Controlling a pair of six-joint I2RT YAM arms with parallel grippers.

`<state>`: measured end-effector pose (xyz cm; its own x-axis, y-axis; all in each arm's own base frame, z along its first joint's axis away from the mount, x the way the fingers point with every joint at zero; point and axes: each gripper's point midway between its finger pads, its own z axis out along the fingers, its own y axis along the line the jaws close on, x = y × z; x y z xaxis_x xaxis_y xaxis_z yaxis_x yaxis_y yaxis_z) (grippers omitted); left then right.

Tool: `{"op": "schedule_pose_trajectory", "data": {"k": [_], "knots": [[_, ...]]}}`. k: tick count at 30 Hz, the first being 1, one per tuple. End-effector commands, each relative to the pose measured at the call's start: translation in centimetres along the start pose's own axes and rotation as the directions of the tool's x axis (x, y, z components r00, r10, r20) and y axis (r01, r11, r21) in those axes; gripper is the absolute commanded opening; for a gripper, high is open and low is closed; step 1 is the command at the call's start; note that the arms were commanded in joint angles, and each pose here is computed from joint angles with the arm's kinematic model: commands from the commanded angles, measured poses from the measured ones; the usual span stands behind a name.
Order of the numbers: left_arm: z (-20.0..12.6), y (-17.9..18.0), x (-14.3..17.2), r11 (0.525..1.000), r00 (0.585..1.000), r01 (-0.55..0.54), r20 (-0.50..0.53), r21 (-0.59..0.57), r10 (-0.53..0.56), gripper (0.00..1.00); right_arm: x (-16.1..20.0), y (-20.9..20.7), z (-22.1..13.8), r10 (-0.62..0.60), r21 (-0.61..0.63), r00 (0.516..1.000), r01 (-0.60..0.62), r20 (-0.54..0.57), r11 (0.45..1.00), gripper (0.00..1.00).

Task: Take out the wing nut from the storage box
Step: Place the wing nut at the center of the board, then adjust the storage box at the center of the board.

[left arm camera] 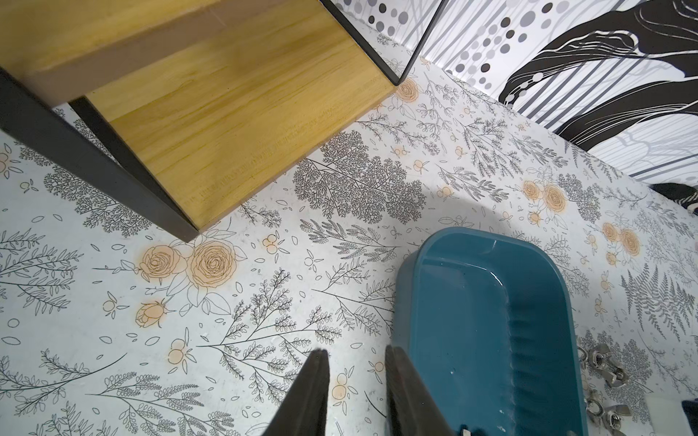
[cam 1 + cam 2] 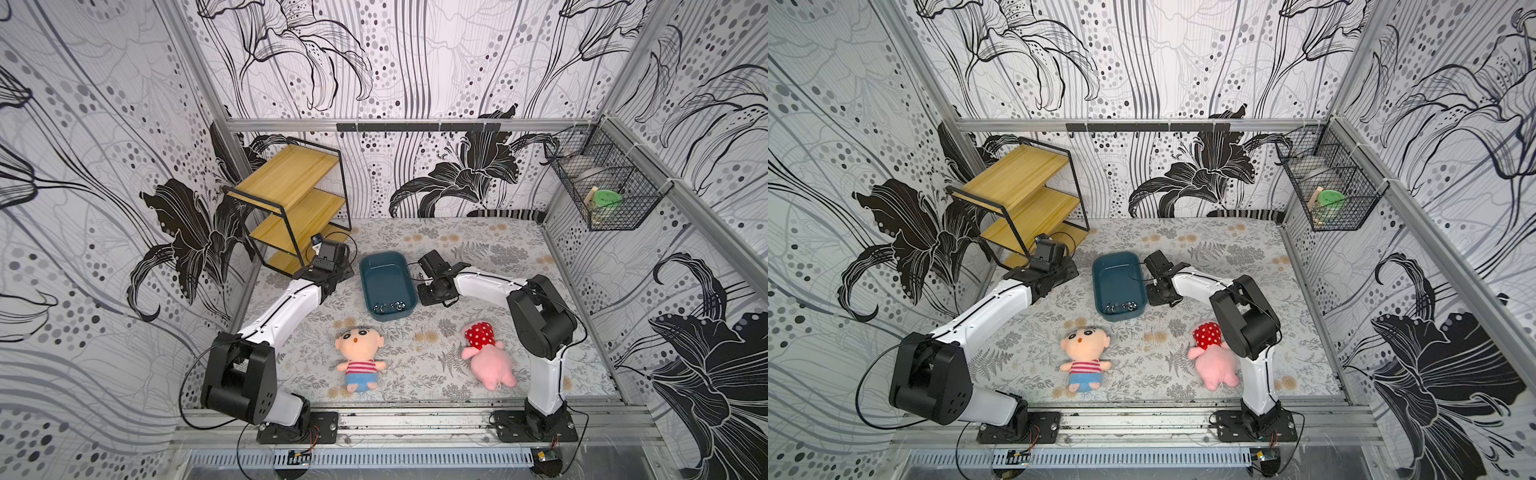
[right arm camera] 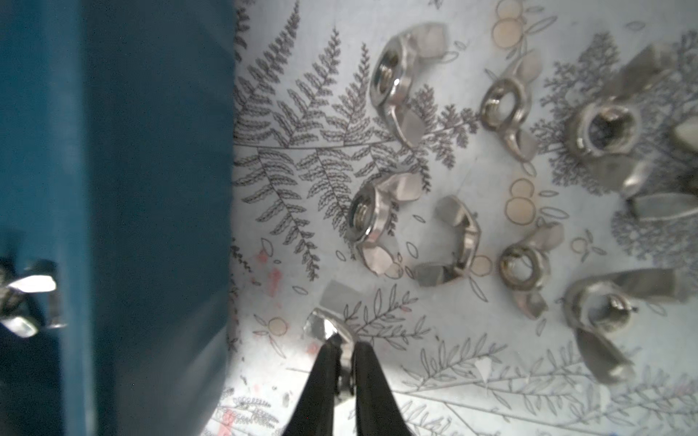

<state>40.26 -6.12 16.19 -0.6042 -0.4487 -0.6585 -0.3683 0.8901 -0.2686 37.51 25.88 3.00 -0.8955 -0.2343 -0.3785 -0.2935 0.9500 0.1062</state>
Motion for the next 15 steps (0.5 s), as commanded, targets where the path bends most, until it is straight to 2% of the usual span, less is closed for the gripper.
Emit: {"op": "schedule_pose_trajectory", "data": {"k": [1,5,9,15], "knots": [[-0.6,0.0,-1.0,1.0,0.999,0.017,0.041,0.01,-0.017,0.32,0.4,-0.3,0.5,0.002,0.031,1.0,-0.002,-0.022,1.0,0.23],[-0.6,0.1,-1.0,1.0,0.999,0.018,0.042,0.01,-0.019,0.32,0.3,-0.5,0.2,0.002,0.043,1.0,-0.001,-0.017,0.999,0.29],[-0.6,0.0,-1.0,1.0,0.999,0.018,0.041,0.012,-0.019,0.32,-0.3,-0.5,-0.4,0.004,0.046,1.0,-0.004,0.001,0.999,0.31],[-0.8,0.0,-1.2,1.0,0.999,0.018,0.045,0.012,-0.019,0.32,-3.0,0.2,-3.7,-0.001,0.027,0.996,-0.001,0.084,1.0,0.32]]}}
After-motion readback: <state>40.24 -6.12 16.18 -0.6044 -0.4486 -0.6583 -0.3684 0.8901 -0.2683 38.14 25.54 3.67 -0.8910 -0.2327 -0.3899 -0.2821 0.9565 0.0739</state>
